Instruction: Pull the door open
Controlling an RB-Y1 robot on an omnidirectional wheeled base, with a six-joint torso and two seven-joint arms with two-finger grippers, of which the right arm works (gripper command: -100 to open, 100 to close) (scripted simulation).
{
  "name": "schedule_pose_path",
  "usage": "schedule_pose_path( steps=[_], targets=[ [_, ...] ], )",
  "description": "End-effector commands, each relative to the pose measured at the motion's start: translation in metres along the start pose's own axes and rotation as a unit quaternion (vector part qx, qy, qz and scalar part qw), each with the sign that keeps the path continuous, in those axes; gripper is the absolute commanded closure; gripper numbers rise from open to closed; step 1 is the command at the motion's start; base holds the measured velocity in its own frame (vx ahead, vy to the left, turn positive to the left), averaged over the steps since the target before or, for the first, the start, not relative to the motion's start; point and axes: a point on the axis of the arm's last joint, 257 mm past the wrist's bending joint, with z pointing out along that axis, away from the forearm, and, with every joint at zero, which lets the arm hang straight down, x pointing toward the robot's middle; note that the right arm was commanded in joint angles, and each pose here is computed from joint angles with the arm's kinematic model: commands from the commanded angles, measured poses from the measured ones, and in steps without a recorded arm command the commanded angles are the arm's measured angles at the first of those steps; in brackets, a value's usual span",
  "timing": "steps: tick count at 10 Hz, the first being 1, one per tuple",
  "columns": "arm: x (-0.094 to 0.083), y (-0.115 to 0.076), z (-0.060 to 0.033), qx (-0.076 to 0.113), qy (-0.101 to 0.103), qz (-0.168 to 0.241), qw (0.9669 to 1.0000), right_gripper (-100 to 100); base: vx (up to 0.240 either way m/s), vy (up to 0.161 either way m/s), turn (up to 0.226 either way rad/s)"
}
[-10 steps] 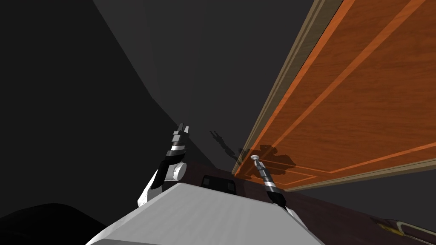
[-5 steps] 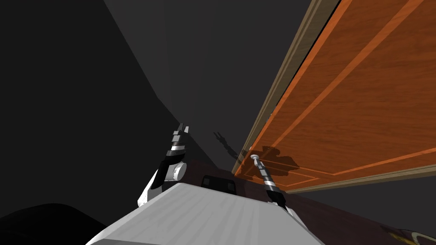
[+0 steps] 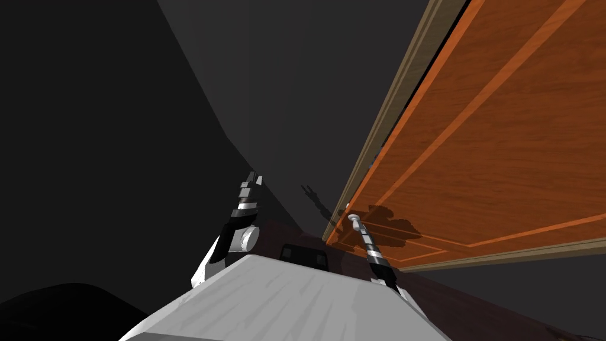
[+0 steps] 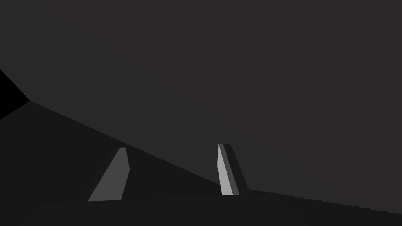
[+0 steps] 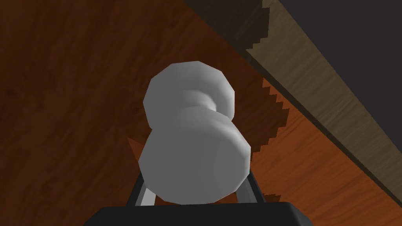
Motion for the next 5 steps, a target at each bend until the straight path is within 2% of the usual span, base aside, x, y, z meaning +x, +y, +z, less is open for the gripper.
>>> schedule_pose_path(
  steps=[1, 3, 4, 5],
  targets=[
    [0.0044, 0.0043, 0.0012, -0.004, 0.0, 0.02, 0.9998, 100, -0.036, -0.022, 0.037],
    [0.002, 0.0041, 0.0039, -0.001, -0.008, 0.065, 0.9978, 100, -0.047, -0.029, 0.093],
    [0.002, 0.0041, 0.0039, -0.001, -0.008, 0.073, 0.9973, 100, -0.05, -0.028, 0.054],
    [0.0008, 0.0039, 0.0053, 0.0, -0.012, 0.096, 0.9953, 100, -0.045, -0.019, 0.061]
  ],
)
